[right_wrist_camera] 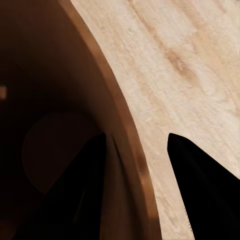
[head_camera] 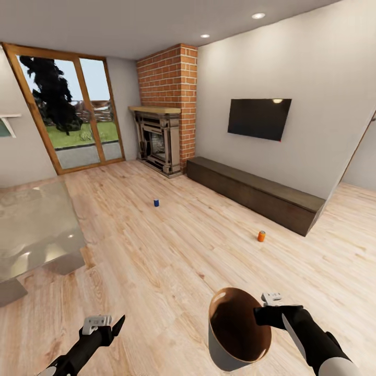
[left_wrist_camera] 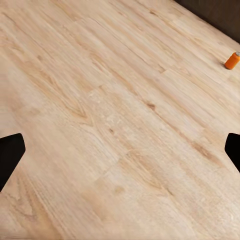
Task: Put the three can of soda from the living room inside the tash can in the kitchen.
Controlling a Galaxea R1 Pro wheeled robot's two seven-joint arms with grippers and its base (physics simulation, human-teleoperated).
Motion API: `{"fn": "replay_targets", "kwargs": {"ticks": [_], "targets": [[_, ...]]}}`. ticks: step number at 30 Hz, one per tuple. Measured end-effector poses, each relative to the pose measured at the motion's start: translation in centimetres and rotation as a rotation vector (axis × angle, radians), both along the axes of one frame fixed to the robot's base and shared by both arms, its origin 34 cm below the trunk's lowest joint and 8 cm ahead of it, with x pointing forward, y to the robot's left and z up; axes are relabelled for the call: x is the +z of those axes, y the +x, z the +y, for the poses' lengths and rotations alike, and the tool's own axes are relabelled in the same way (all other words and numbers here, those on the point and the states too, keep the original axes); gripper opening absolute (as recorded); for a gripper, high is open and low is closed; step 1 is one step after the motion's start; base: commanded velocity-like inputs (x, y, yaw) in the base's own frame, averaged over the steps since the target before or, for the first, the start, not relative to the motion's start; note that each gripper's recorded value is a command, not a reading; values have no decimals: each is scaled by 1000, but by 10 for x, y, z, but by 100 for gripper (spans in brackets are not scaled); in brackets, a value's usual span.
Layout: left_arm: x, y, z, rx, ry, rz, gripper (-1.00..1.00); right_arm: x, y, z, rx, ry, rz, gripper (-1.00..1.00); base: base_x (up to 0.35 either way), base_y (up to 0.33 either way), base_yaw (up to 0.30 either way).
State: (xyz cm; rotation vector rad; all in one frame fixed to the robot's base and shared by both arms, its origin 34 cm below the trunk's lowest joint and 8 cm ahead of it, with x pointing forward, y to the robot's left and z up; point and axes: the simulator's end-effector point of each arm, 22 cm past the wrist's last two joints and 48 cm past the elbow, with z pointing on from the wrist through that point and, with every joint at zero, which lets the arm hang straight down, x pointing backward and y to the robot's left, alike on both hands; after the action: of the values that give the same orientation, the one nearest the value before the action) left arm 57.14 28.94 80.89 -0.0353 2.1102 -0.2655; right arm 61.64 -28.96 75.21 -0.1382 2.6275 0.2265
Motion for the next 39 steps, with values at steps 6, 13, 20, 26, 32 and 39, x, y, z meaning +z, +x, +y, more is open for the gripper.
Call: {"fn": "replay_targets", "kwargs": {"ticks": [6, 13, 20, 26, 32, 39], "targets": [[0, 0, 0, 0, 0, 0, 100, 1, 3, 2, 3, 4, -18, -100, 0, 0, 245], [0, 0, 0, 0, 0, 0, 100, 1, 3, 4, 4, 5, -20, -100, 0, 0, 250], [0, 0, 0, 0, 0, 0, 100, 0, 1, 7, 5, 7, -17, -100, 0, -2, 251], [0, 0, 0, 0, 0, 0, 100, -1, 1, 8, 5, 5, -17, -100, 0, -60, 251], [0, 0, 0, 0, 0, 0, 100, -2, 0, 12, 6, 9, -14, -100, 0, -104, 251], [0, 0, 0, 0, 0, 0, 100, -3, -2, 13, 8, 7, -11, -100, 0, -28, 251]]}}
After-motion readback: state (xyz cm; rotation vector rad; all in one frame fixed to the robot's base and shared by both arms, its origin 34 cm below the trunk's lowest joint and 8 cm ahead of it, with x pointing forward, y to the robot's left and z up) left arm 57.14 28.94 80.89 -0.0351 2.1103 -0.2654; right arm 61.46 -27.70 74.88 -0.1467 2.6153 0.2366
